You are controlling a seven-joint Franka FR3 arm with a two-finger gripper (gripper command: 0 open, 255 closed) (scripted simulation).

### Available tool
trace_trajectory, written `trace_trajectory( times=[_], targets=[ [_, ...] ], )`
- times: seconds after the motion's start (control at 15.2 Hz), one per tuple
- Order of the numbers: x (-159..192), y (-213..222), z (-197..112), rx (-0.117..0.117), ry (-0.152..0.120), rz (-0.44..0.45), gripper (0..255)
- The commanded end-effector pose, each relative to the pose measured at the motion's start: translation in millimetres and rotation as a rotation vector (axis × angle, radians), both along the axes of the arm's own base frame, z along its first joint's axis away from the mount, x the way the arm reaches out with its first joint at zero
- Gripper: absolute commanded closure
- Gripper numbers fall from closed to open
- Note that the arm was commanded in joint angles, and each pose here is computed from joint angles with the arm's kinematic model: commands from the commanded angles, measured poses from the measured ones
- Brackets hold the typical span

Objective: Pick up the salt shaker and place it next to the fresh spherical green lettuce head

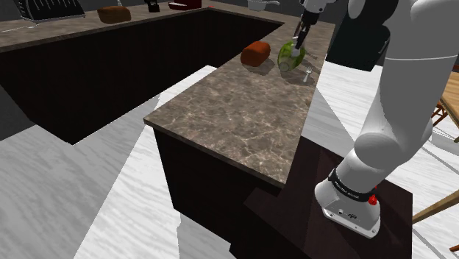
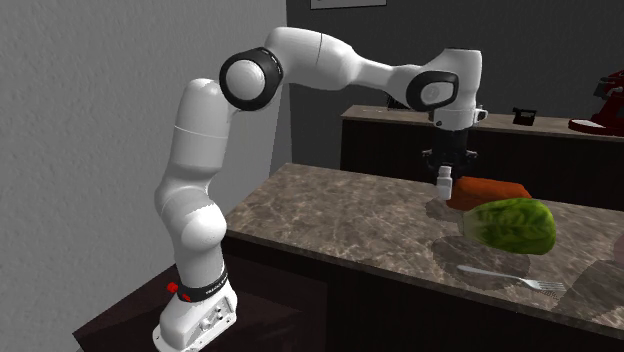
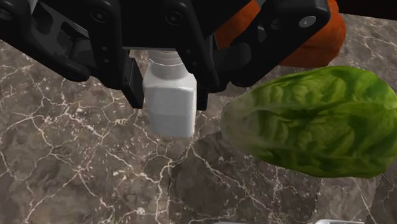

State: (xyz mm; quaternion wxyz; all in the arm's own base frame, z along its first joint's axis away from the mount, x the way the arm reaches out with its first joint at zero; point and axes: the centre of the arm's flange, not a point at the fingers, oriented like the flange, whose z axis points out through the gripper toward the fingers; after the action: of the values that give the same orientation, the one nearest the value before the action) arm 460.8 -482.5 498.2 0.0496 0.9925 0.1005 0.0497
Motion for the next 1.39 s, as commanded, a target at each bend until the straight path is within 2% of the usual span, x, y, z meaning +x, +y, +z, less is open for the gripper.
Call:
trace_trajectory(
  times=[0.0,1.32],
  targets=[
    [0,0,-11,0.000,0.000,0.000,255],
    [0,0,-117,0.000,0.000,0.000,255]
  ],
)
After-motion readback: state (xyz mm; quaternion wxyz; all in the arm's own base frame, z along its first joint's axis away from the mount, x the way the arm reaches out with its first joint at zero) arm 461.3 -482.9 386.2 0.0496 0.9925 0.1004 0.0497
